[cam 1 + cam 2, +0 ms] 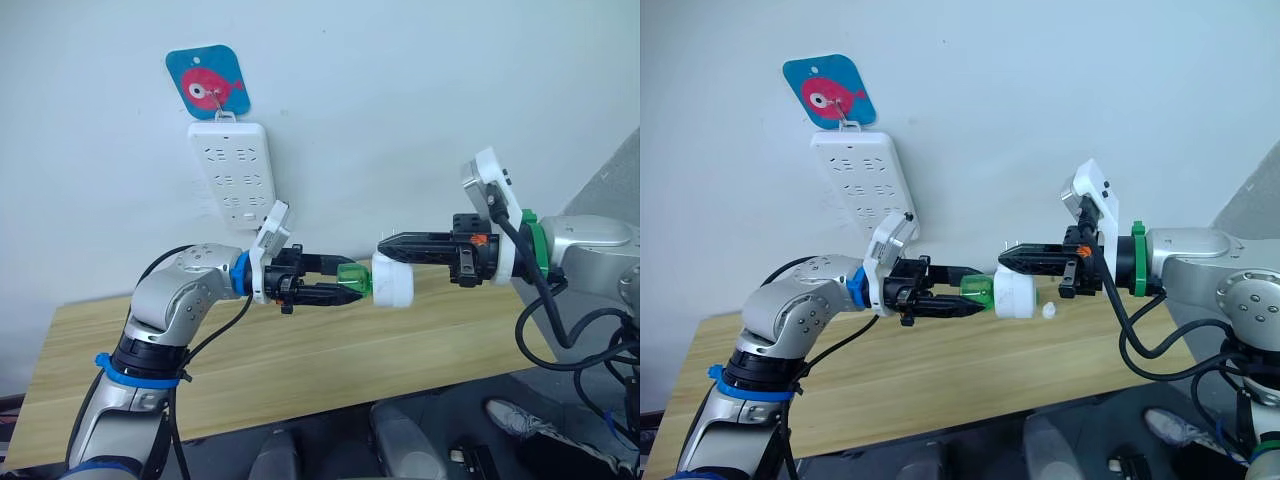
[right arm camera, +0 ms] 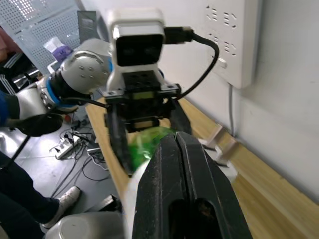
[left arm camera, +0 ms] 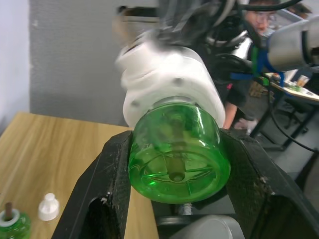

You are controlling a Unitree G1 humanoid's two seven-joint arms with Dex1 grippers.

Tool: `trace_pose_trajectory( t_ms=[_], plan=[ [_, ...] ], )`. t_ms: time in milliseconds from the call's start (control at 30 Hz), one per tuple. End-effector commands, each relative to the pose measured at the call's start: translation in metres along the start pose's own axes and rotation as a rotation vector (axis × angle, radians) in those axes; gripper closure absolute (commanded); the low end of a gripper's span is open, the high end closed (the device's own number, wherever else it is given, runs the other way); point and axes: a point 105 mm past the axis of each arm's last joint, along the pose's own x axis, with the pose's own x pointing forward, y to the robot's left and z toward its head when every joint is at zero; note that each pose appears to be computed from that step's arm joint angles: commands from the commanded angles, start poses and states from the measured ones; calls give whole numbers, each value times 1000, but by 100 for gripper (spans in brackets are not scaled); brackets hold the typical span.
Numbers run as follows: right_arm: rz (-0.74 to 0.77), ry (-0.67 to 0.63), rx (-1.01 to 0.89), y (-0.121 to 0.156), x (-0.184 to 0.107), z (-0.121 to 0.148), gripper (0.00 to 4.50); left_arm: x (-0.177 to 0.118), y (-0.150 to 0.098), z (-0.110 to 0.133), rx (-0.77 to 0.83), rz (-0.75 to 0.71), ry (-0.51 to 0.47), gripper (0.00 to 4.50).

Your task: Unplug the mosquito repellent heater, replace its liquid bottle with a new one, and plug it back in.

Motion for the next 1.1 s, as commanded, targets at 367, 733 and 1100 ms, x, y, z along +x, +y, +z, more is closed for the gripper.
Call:
trace_pose_trajectory(
  t_ms=[367, 733, 1100],
  plan=[
    [59, 32, -35, 3, -4, -4, 450, -3, -18, 20, -8, -92, -44, 225],
    [31, -183, 102, -13, -16, 25, 450, -11, -19, 17, -51, -87, -20, 225],
    [-8, 19, 43, -16, 8, -29, 450, -13, -22, 23, -140, -115, -57, 225]
  ],
)
